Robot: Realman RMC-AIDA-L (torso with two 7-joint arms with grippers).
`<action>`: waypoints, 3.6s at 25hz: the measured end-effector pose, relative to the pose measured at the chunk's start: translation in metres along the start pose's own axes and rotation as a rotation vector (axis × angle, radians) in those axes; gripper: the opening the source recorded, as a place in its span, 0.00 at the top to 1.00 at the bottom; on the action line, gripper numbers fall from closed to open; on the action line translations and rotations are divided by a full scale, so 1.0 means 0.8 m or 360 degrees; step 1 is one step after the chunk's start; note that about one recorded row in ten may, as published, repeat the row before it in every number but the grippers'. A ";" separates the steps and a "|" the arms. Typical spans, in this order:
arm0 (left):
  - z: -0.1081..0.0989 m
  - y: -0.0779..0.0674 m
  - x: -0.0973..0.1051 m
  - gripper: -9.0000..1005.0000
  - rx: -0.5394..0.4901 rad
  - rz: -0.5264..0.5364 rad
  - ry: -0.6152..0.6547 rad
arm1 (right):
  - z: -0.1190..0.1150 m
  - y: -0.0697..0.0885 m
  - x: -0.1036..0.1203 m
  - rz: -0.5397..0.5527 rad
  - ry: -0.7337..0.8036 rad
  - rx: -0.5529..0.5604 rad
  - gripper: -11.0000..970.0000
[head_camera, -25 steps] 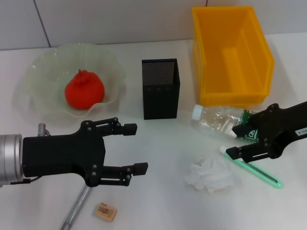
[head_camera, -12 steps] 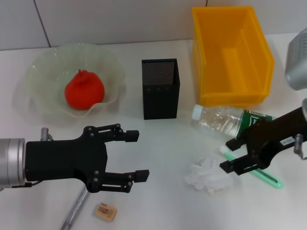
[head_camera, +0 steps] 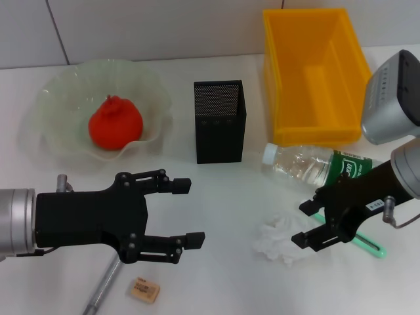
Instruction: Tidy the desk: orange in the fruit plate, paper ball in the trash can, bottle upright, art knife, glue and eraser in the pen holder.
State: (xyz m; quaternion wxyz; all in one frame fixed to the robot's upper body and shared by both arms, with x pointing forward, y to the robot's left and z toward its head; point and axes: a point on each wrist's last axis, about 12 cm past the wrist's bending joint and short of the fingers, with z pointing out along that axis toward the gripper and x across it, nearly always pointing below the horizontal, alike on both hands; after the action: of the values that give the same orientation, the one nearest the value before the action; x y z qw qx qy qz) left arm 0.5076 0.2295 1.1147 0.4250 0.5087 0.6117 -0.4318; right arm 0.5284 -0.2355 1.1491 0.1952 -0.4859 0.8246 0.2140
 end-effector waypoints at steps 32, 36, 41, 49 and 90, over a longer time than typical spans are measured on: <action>-0.002 0.004 -0.003 0.16 -0.0020 0.0028 0.0001 | 0.037 -0.004 -0.008 -0.0020 0.0091 0.0016 0.23; -0.002 0.004 -0.004 0.16 -0.0018 0.0033 0.0001 | 0.041 -0.007 -0.007 0.0006 0.0106 0.0047 0.24; -0.001 0.005 -0.005 0.16 -0.0016 0.0034 0.0001 | 0.042 -0.008 -0.006 0.0033 0.0088 0.0080 0.30; -0.002 0.005 -0.004 0.16 -0.0019 0.0029 0.0002 | 0.032 -0.003 -0.015 0.0002 0.0013 0.0099 0.58; 0.014 0.004 -0.004 0.16 0.0043 0.0030 0.0014 | -0.081 -0.081 -0.018 -0.0005 -0.0542 0.0974 0.62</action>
State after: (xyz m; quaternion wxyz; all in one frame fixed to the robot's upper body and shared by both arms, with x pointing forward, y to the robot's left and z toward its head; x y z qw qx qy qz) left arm 0.5121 0.2183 1.1144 0.4195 0.5220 0.6028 -0.4337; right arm 0.5848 -0.2887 1.2000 0.4670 -0.3634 0.8054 0.0346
